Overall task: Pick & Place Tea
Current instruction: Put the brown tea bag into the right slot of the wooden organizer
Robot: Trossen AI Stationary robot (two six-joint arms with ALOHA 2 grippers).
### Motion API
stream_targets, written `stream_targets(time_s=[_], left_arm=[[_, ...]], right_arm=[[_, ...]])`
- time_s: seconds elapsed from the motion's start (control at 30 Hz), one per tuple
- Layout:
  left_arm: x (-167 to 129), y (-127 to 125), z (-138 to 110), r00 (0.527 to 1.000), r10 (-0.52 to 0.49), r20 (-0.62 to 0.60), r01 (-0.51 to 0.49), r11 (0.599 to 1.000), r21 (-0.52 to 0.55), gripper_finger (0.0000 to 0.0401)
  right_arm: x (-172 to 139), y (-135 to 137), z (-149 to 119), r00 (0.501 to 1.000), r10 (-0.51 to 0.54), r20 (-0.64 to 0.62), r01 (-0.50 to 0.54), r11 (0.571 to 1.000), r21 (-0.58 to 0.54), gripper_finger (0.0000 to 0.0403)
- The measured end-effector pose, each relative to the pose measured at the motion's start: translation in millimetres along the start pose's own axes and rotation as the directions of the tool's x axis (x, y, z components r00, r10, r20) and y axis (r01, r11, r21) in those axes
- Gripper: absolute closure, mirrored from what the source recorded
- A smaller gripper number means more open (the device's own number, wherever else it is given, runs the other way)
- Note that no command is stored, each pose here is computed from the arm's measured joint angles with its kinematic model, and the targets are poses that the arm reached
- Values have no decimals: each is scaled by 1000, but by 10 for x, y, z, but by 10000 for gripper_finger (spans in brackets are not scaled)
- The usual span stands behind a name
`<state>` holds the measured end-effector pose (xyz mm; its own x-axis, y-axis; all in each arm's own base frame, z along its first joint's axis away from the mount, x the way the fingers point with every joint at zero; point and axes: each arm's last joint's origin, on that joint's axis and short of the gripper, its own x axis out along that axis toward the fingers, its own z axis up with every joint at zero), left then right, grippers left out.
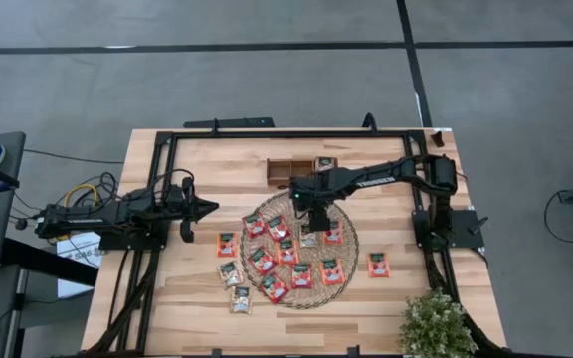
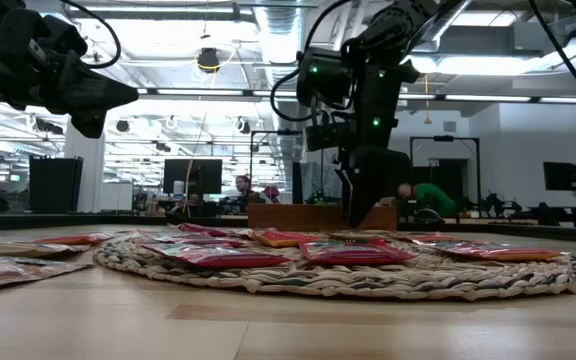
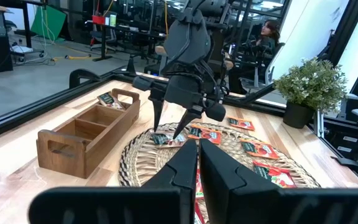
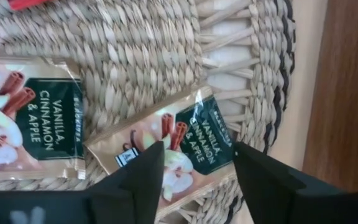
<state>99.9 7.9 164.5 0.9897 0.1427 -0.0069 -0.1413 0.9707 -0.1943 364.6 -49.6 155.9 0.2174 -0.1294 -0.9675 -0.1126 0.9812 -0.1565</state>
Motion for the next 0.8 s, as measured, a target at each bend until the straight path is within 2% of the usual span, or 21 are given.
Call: stream_targets(time_s=[0.27, 0.8], left_arm=[[0, 0, 0, 1000, 0, 0, 0, 1000, 0, 393], [0, 0, 0, 1000, 0, 0, 0, 1000, 0, 393]], right_arm=[[6, -74, -30, 999, 45, 1, -45, 999, 24, 196], [27, -314, -70, 991, 115, 67, -121, 989, 89, 221]])
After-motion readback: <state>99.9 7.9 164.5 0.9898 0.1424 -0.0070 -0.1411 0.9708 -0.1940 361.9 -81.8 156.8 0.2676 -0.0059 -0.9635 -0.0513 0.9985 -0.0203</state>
